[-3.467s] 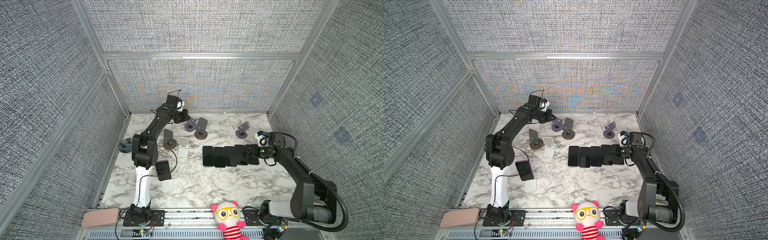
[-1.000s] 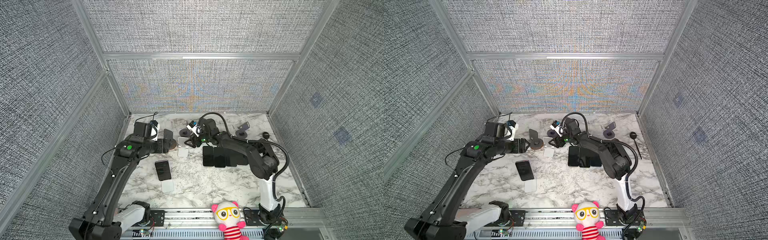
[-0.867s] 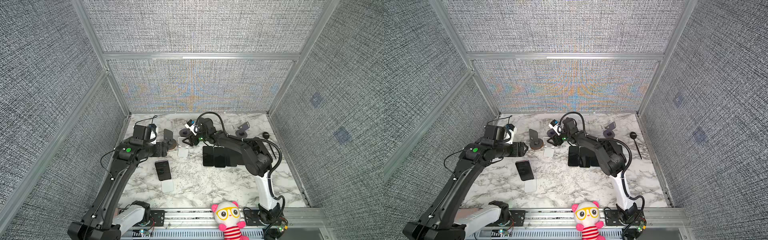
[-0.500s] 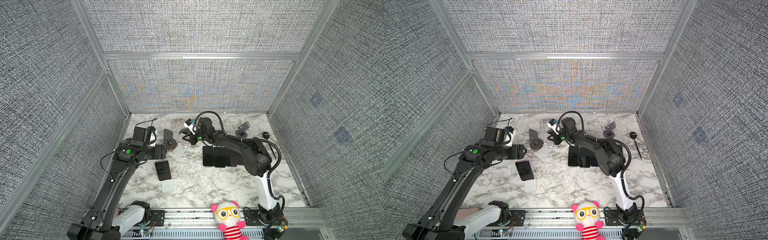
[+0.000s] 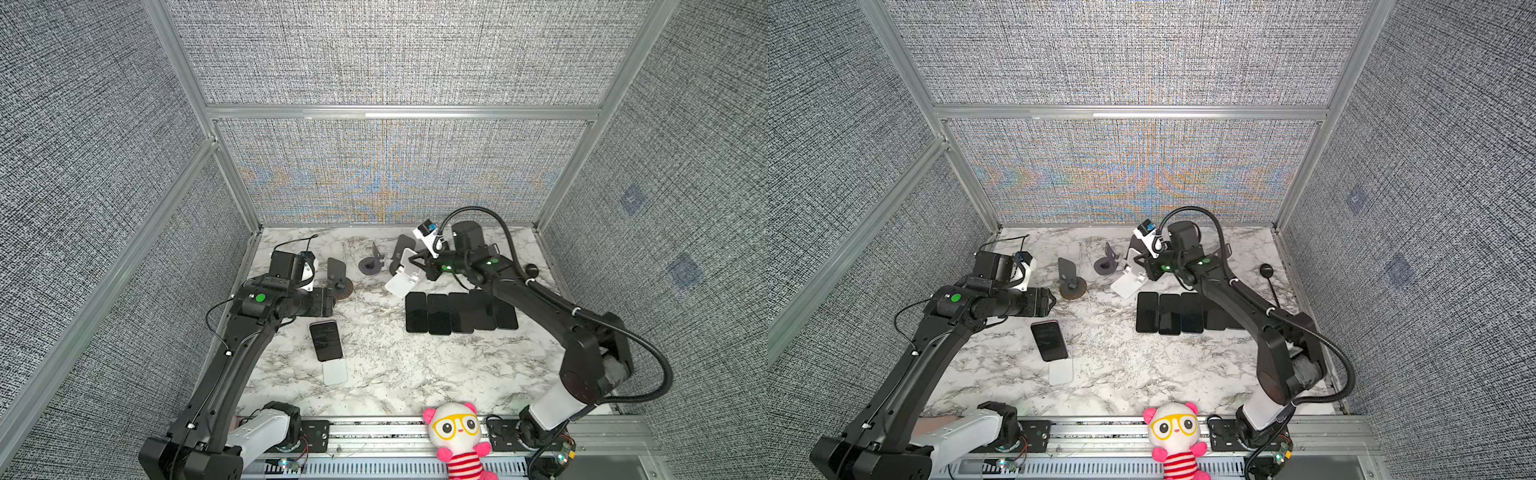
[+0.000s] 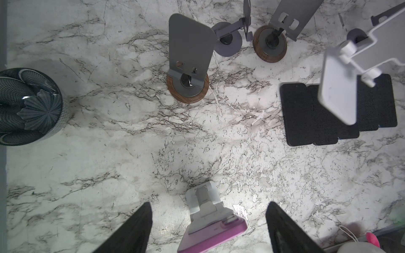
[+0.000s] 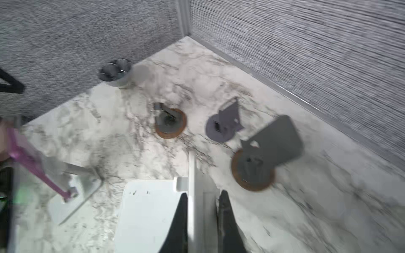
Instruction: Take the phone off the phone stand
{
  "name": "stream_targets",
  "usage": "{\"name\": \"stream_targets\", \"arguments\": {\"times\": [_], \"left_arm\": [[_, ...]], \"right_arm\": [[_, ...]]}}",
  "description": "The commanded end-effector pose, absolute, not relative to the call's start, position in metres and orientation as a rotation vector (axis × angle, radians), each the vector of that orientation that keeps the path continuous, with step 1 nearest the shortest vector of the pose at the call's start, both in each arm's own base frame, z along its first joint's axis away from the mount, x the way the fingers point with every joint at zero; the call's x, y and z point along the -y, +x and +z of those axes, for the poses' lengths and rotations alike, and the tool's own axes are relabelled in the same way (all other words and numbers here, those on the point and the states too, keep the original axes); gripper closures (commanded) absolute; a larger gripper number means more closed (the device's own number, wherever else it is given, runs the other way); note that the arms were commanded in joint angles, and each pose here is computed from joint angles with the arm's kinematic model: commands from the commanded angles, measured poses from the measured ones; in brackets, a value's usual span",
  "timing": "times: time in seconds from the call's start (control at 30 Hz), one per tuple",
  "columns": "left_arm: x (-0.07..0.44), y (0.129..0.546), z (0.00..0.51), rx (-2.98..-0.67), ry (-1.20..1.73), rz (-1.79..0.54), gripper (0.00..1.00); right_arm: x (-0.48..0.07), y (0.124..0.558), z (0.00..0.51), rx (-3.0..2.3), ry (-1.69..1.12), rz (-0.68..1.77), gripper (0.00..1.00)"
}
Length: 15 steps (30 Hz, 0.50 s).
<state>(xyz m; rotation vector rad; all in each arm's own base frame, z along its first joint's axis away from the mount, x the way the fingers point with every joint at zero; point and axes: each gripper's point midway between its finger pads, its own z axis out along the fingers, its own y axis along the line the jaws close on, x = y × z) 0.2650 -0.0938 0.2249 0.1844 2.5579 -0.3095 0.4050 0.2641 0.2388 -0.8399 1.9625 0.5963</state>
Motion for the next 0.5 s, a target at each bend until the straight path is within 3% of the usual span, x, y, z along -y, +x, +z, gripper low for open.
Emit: {"name": "stream_targets", "arguments": {"times": [0.0,0.17,0.47], "left_arm": [[0.087,0.268,0.223,-2.567,0.19,-0.245,0.17],[0.098,0.272,0.22,-2.555,0.221,-0.315,0.18],[0.097,0.271,0.22,-2.544,0.189,-0.321,0.18]], "right_arm": [[-0.208,0.43,0.223,-2.031,-0.719,0.374,1.0],[-0.152,0.494,0.2,-1.97,-0.492,0.124,1.0],[-0.156,0.55,0.159,-1.932,-0.398,0.137,1.0]]}}
